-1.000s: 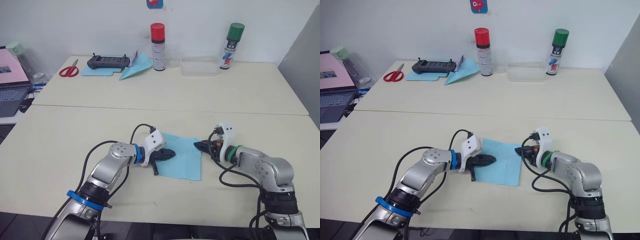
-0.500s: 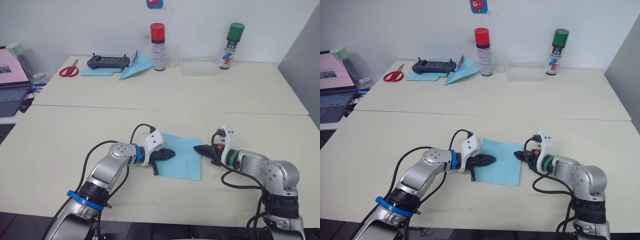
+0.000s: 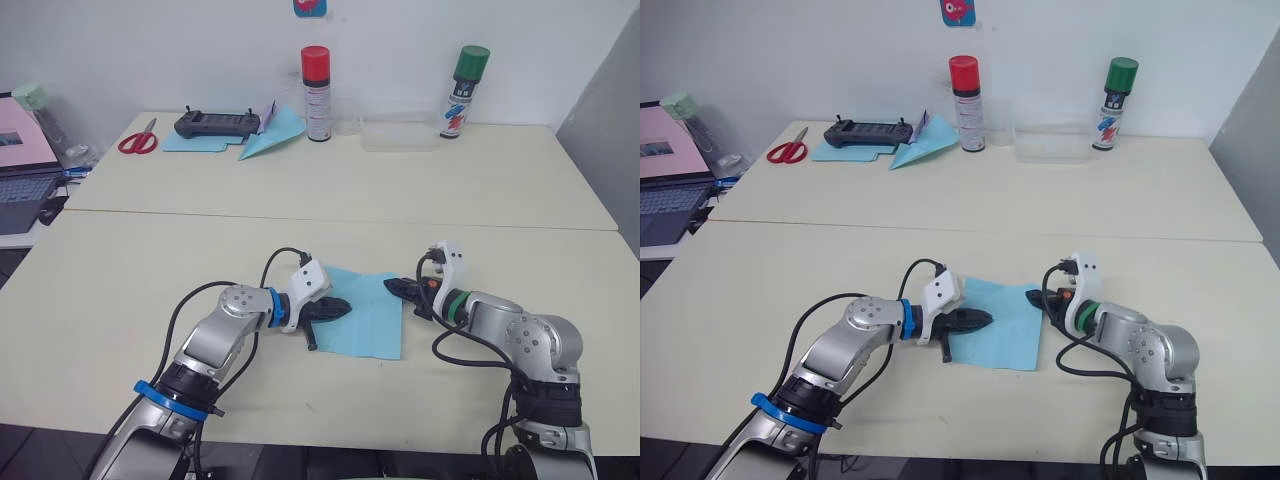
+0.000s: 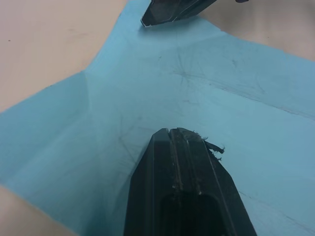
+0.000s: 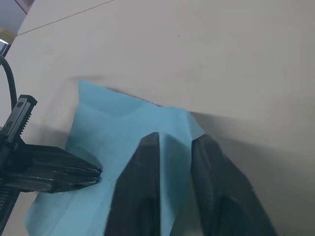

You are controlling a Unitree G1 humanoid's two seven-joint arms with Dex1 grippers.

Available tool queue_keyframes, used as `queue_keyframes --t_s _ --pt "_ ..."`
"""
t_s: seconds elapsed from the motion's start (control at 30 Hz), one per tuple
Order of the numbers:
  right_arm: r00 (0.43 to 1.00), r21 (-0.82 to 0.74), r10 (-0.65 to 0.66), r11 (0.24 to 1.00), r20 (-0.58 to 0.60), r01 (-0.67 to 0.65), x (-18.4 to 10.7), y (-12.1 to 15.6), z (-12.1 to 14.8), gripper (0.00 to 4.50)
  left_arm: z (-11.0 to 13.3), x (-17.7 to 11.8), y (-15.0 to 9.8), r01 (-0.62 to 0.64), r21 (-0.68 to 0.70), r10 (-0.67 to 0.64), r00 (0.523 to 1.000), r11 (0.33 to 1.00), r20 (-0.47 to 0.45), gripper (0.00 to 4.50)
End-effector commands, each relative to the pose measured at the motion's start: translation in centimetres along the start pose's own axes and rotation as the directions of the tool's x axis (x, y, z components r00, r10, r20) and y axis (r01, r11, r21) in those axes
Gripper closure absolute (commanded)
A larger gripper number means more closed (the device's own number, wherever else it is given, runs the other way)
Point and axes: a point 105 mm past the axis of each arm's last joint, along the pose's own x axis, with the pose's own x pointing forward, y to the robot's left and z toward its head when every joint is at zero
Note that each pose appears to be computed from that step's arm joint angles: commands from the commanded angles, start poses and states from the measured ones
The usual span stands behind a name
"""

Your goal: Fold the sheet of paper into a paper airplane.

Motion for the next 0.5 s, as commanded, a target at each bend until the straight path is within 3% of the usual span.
queue_keyframes --t_s 0.03,0.5 --pt "0.999 -0.009 0.015 1.0 0.044 -0.015 -0.1 0.4 0.9 4.48 -1.9 0.2 0.0 -0.023 -0.024 0.021 0.997 0.999 -0.075 4.5" --pt "0.996 -0.041 -0.055 0.997 0.074 0.058 -0.6 -0.9 1.4 4.48 -2.0 0.2 -0.1 -0.019 -0.019 0.017 0.997 1.0 -0.078 4.5"
